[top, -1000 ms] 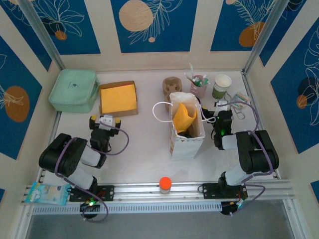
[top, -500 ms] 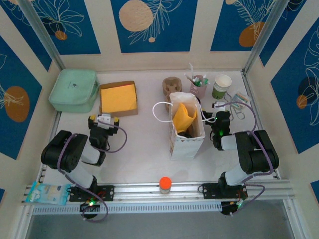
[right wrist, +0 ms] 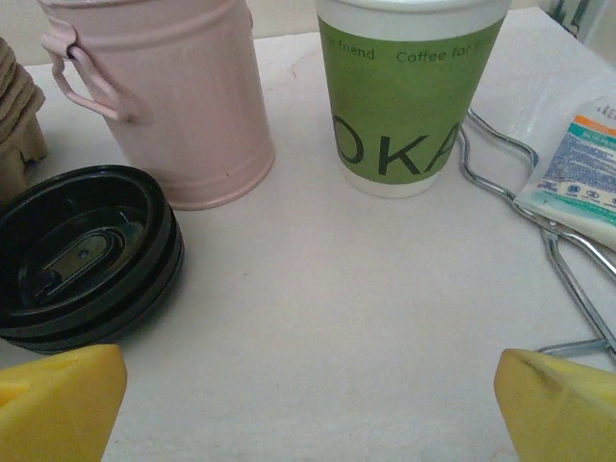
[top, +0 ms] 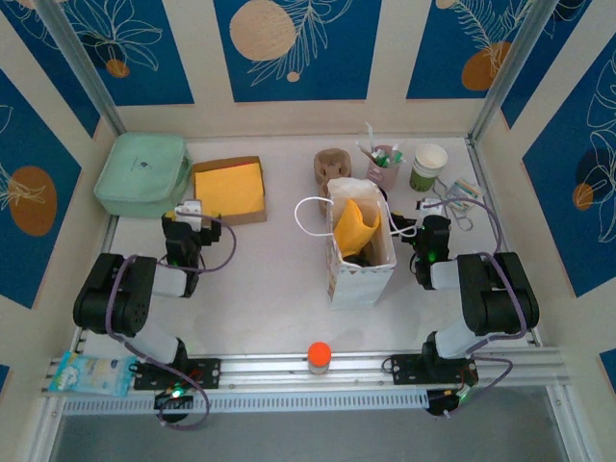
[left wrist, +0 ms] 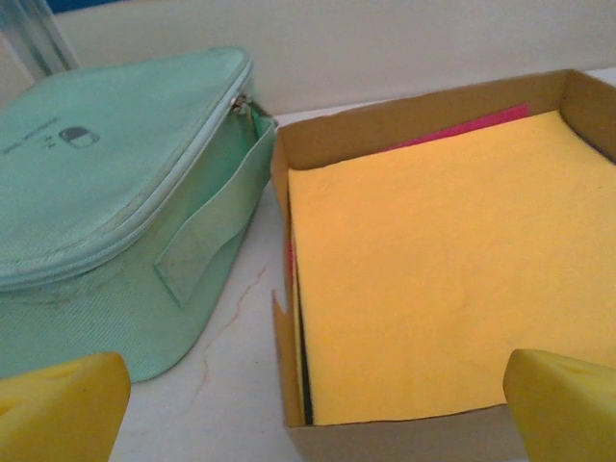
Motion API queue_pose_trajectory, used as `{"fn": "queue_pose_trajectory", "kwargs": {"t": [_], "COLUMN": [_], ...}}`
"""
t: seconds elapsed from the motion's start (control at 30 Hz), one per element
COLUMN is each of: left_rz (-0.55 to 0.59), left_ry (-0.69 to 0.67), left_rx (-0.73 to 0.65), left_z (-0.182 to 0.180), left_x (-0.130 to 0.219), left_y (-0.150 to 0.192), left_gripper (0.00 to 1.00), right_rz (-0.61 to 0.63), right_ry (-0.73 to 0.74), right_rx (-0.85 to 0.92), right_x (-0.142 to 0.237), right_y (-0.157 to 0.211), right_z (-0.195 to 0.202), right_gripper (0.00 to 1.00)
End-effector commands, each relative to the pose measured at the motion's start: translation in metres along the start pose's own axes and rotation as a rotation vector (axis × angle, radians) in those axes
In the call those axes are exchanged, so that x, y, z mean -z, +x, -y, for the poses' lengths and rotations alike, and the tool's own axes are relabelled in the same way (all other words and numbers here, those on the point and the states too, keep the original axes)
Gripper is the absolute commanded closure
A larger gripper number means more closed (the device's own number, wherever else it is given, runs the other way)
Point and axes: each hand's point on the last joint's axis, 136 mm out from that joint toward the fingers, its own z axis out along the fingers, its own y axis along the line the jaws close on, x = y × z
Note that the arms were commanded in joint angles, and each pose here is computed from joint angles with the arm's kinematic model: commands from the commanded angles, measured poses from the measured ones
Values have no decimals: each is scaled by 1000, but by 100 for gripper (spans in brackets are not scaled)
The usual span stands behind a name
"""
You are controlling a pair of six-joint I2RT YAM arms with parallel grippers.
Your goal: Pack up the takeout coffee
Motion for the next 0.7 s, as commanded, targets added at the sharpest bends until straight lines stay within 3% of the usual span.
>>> {"fn": "queue_pose_trajectory", "kwargs": {"t": [0.0,0.17,0.67], "left_rz": [-56,-43,-46], "left_ry": [43,14,3], "left_rx": [33,42,45], "left_z": [4,-1,-3], "left_x": [0,2,1], "left_y": [11,10,10], "left_gripper": [1,0,0], "right_rz": [37,88,39], "right_ry": [-9,13,14], "right_rx": [-29,-55,-23], "right_x": [1,11,1], "right_y": [-14,-15,-14], "right_z": [-2,5,-1], "right_gripper": [1,1,1]}}
